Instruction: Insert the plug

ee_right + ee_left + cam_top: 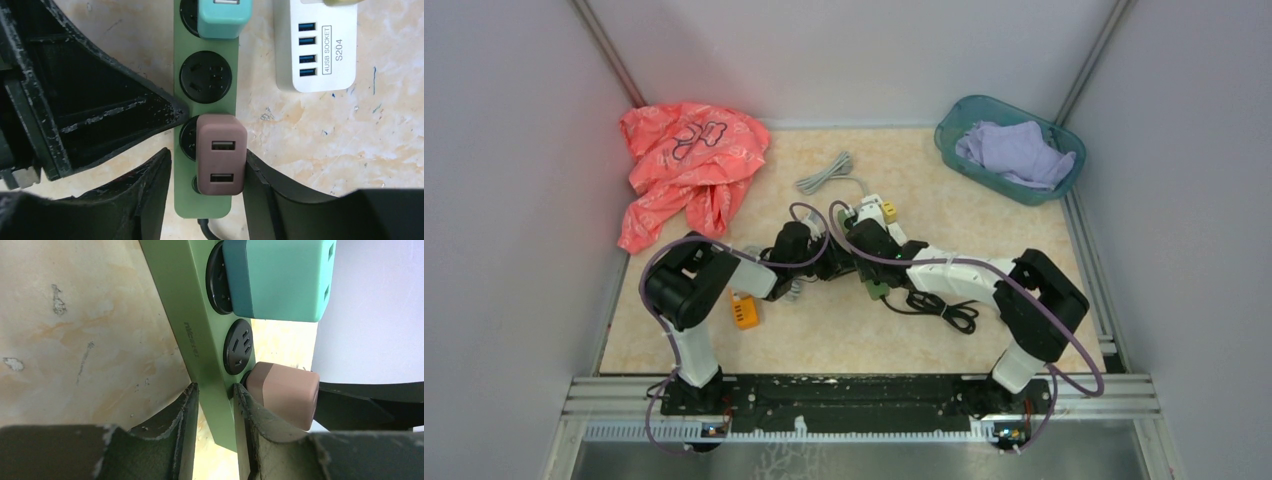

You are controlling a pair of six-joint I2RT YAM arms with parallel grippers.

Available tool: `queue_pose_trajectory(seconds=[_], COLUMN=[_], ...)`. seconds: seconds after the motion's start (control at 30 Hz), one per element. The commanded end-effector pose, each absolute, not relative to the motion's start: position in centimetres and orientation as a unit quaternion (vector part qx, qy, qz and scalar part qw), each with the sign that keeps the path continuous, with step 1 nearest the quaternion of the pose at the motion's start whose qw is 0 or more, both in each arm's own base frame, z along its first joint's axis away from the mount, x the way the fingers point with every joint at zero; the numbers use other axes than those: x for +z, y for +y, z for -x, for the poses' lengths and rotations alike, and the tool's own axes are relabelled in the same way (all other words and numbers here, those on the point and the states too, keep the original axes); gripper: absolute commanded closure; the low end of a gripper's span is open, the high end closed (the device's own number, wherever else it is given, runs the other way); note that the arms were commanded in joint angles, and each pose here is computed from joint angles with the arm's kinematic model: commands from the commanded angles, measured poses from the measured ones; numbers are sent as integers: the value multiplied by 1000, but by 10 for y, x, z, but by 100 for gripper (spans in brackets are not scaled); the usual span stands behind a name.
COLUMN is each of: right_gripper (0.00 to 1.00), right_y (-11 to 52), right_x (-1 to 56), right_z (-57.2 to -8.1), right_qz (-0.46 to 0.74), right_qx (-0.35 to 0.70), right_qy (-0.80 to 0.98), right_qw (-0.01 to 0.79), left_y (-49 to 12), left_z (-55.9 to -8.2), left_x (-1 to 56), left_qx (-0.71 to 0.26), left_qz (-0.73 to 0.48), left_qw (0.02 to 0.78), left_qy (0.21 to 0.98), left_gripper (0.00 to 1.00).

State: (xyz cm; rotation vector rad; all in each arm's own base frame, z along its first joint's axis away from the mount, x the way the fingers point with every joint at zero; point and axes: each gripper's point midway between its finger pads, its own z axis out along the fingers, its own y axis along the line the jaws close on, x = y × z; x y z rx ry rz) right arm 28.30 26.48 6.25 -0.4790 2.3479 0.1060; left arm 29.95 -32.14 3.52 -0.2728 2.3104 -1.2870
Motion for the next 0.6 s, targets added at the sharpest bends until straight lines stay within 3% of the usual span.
queue_pose_trajectory(seconds=[0.0,0.4,0.57], right_gripper=[45,23,14], right_y=[279,224,176], right_x=[112,162,195], right_z=[-287,-301,-302], right_qz=[183,125,80], right_qx=[77,77,46], right_qy=[899,882,863], right_qw=[389,448,497], left_y=[-320,-300,-266], left_z=[-299,-311,-323], left_x=[39,79,118], left_qx=[-464,-438,-399], left_qz=[91,68,65], left_qw=[248,308,371], left_qy=[845,841,836], left_gripper=[62,48,42])
